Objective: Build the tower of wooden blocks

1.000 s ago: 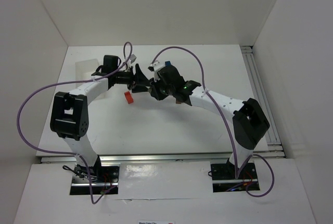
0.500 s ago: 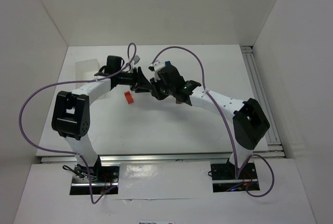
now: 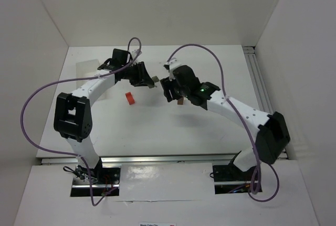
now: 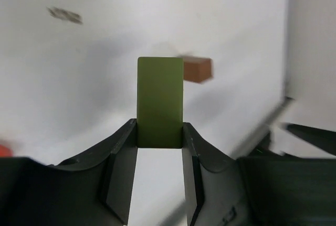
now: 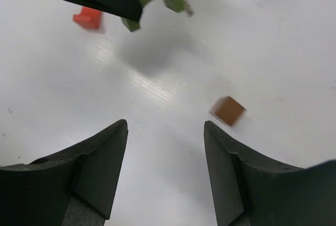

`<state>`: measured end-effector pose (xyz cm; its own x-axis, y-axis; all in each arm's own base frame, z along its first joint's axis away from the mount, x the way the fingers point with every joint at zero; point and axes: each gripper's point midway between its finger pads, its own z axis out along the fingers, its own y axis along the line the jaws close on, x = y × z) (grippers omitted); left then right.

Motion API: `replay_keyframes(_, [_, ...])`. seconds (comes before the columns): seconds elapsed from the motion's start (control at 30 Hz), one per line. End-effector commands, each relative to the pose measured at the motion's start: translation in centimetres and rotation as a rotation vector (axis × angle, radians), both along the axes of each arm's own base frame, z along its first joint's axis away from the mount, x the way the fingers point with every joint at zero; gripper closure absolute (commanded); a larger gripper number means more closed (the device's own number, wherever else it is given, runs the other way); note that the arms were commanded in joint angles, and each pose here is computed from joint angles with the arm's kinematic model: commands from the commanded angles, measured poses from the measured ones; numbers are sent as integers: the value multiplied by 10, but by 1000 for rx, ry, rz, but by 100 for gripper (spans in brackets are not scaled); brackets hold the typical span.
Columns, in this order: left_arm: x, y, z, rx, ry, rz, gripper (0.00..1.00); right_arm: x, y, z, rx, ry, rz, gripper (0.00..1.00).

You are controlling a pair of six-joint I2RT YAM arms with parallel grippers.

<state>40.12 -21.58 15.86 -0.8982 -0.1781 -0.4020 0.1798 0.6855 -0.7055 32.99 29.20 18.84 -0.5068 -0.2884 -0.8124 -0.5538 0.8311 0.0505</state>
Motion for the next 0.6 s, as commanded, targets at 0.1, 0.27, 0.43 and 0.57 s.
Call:
replay_keyframes(0.1, [42,22,-33,385,-181,139,100,-9,-101,50,-23,-116,-327,34])
replay_keyframes(0.27, [53,24,-50,510,-287,218,100,-23,-131,72,77,-172,-407,29])
replay_keyframes(0.43, [47,17,-66,589,-284,262,100,-23,-136,61,95,-133,-409,29])
replay_keyframes(0.57, [44,17,-90,669,-206,261,97,-20,-133,48,79,-104,-402,29])
